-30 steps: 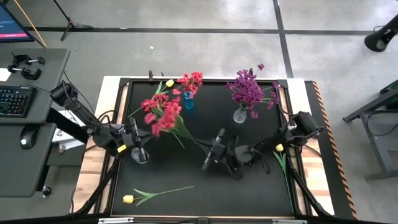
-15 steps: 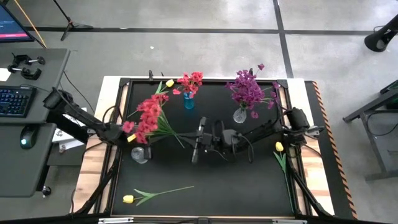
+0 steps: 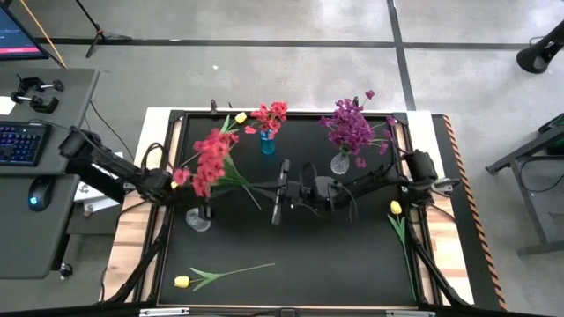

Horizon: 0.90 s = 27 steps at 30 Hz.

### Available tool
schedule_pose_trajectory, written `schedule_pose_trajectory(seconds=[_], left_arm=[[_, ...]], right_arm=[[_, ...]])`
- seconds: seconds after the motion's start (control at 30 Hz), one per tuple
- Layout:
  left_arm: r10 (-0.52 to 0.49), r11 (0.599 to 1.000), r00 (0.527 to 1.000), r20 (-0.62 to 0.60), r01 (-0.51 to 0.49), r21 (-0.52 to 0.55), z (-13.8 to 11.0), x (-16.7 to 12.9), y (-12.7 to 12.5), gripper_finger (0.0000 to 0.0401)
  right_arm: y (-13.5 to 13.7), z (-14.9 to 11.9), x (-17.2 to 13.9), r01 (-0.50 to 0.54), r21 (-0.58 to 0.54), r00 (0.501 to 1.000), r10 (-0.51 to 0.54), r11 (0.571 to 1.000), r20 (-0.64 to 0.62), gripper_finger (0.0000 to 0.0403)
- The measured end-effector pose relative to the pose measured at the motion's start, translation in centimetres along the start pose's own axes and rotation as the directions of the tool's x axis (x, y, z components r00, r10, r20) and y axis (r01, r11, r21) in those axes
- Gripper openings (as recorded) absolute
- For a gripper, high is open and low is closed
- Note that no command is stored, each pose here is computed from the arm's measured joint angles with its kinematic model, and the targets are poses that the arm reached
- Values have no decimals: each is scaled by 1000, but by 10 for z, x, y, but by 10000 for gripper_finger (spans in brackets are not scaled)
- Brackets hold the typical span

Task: Sort flowers into vase by color
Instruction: Put the bottom red flowers into the blue vase

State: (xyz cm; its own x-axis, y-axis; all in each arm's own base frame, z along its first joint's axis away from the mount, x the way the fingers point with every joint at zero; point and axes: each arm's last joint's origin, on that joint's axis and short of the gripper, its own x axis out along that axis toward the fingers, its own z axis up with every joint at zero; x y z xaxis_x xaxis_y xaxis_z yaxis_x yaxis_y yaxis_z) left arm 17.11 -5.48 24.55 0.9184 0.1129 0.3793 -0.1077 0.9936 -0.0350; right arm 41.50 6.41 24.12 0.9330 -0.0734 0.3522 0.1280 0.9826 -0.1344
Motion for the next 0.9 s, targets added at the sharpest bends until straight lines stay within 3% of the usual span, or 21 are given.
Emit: schedule_pose_trajectory(seconds=[0.17, 0.63, 0.73, 0.9], left_arm=[[-37, 999, 999, 8, 37, -9, 1, 11, -2, 223], [27, 999, 1000, -7, -27, 33, 2, 33, -5, 217], [73, 996, 997, -20, -73, 44, 1, 33, -4, 178], [108, 992, 994, -24, -106, 75, 2, 32, -3, 27]], right_arm=[[-8, -2, 2, -25, 44, 1000, 25, 999, 5, 0], [-10, -8, 3, -46, 56, 998, 49, 997, -48, 0], [-10, -8, 3, -45, 55, 998, 48, 997, -48, 0], [-11, -8, 2, 13, 52, 998, -10, 999, -60, 6]])
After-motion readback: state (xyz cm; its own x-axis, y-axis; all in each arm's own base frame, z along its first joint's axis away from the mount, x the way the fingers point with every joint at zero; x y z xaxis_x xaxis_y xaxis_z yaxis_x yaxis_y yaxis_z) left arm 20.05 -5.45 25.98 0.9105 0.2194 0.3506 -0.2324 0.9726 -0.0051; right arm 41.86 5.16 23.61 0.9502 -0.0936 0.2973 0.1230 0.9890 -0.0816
